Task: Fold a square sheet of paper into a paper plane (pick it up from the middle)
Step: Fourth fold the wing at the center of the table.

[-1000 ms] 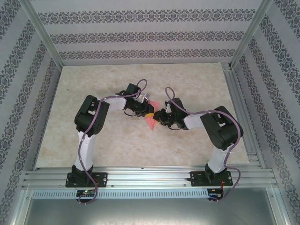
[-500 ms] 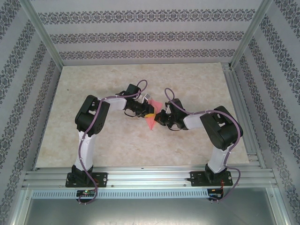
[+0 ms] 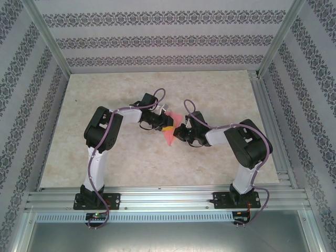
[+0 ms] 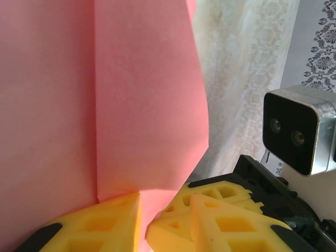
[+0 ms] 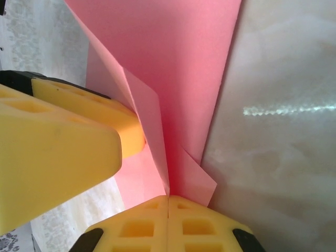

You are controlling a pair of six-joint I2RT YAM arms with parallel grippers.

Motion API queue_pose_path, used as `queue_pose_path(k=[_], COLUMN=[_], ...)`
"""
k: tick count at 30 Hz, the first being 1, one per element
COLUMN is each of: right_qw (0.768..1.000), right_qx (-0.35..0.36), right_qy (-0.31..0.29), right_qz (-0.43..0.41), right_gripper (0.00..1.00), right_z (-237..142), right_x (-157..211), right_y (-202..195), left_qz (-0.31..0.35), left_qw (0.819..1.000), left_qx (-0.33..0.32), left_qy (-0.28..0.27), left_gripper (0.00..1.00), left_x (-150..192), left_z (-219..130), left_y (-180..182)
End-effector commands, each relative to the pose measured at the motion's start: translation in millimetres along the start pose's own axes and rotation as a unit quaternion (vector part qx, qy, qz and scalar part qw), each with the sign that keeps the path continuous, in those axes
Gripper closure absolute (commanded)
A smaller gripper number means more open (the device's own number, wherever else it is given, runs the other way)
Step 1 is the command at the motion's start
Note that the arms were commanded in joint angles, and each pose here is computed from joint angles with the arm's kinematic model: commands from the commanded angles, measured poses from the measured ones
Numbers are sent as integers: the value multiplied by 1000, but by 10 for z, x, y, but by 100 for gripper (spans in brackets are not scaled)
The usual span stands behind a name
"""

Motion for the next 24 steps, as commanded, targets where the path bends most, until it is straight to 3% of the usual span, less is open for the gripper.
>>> queue_pose_path(k=[1,24], right_qw=[1000,999], right_qx=[9,45], right_qy=[-13,-9], right_qz=[-22,-4], right_gripper=[100,100], right_z=[-54,-14], right_x=[1,86], right_y=[25,-105], left_qz=[19,39], left_qw=[1000,998], left_qx=[1,57], left_qy=[-6,5], left_gripper=[67,60], left_x=[-32,-93], left_z=[12,59], left_y=[-41,-215])
Point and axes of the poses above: each hand's point on the last joint's axis, 136 mm out from that joint toward the fingers, its own z axis out along the fingers, its own y axis along the line the jaws close on, x = y × z, the point moved 5 cm from there along -z, back along the fingers, and after that the axes turned 7 degrees about -z, right-handed, at the moved point
